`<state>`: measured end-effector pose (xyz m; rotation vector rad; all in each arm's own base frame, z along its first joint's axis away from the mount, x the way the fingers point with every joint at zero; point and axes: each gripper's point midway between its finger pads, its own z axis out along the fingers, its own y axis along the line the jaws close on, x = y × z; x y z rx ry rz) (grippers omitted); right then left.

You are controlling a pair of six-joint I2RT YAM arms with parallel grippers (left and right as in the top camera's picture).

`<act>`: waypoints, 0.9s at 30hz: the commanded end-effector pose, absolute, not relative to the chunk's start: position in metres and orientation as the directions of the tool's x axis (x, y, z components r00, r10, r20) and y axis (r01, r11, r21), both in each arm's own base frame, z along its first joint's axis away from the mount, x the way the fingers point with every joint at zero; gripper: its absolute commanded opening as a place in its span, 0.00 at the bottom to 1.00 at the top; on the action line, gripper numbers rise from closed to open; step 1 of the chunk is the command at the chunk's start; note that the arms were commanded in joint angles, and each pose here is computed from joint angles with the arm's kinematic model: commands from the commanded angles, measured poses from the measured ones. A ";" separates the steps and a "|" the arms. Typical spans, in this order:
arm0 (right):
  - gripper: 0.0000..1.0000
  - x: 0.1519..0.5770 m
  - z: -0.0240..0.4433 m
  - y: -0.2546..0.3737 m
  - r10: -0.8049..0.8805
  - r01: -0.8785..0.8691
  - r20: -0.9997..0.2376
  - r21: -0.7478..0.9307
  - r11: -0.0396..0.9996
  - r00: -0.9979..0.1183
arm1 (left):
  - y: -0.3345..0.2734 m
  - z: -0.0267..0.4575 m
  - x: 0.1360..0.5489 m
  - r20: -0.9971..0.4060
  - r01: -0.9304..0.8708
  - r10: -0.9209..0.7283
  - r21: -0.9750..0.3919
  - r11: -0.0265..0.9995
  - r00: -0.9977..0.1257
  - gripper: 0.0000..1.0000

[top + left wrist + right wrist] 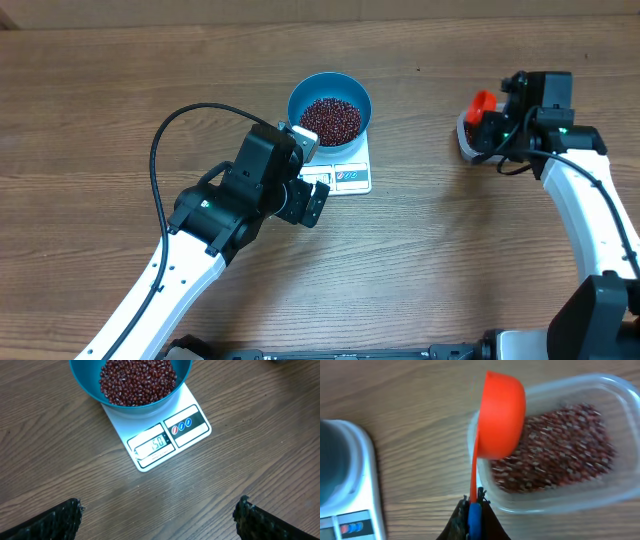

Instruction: Scoop item into bowl and weigh 150g on scale

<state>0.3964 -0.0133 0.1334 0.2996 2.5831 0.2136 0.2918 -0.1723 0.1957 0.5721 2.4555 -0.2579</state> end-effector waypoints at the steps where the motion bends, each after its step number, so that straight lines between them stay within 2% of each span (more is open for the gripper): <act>1: 0.04 0.394 0.128 -0.031 0.292 0.228 -0.471 0.190 0.955 -0.832 | -0.173 0.192 0.291 -0.587 0.470 0.356 -0.048 0.881 -0.727 1.00; 6: 0.04 0.385 0.116 -0.039 0.316 0.257 -0.444 0.189 0.948 -0.838 | -0.173 0.192 0.291 -0.588 0.470 0.356 -0.048 0.881 -0.727 0.99; 9: 0.08 0.377 0.104 -0.038 0.318 0.262 -0.419 0.186 0.947 -0.851 | -0.173 0.192 0.291 -0.587 0.470 0.356 -0.048 0.881 -0.727 1.00; 11: 0.04 0.373 0.095 -0.037 0.319 0.264 -0.406 0.185 0.947 -0.857 | -0.173 0.192 0.291 -0.587 0.470 0.356 -0.048 0.881 -0.727 0.99; 14: 0.05 0.371 0.088 -0.037 0.319 0.264 -0.409 0.185 0.946 -0.855 | -0.173 0.192 0.291 -0.587 0.470 0.356 -0.048 0.881 -0.727 0.99; 15: 0.13 0.371 0.086 -0.037 0.319 0.265 -0.407 0.185 0.946 -0.856 | -0.173 0.192 0.291 -0.587 0.470 0.356 -0.048 0.881 -0.727 1.00; 17: 0.21 0.370 0.085 -0.037 0.319 0.265 -0.406 0.185 0.946 -0.856 | -0.173 0.192 0.291 -0.587 0.470 0.356 -0.048 0.881 -0.727 1.00; 22: 0.35 0.370 0.085 -0.037 0.319 0.265 -0.406 0.184 0.946 -0.856 | -0.173 0.192 0.291 -0.587 0.470 0.356 -0.048 0.881 -0.727 1.00; 23: 0.75 0.370 0.085 -0.037 0.319 0.265 -0.406 0.184 0.946 -0.856 | -0.173 0.192 0.291 -0.587 0.470 0.356 -0.048 0.881 -0.727 0.99; 24: 1.00 0.370 0.085 -0.037 0.319 0.265 -0.407 0.185 0.946 -0.856 | -0.173 0.192 0.291 -0.587 0.470 0.356 -0.048 0.881 -0.727 1.00; 27: 1.00 0.371 0.087 -0.038 0.320 0.265 -0.410 0.185 0.946 -0.854 | -0.173 0.192 0.291 -0.587 0.470 0.356 -0.048 0.881 -0.727 1.00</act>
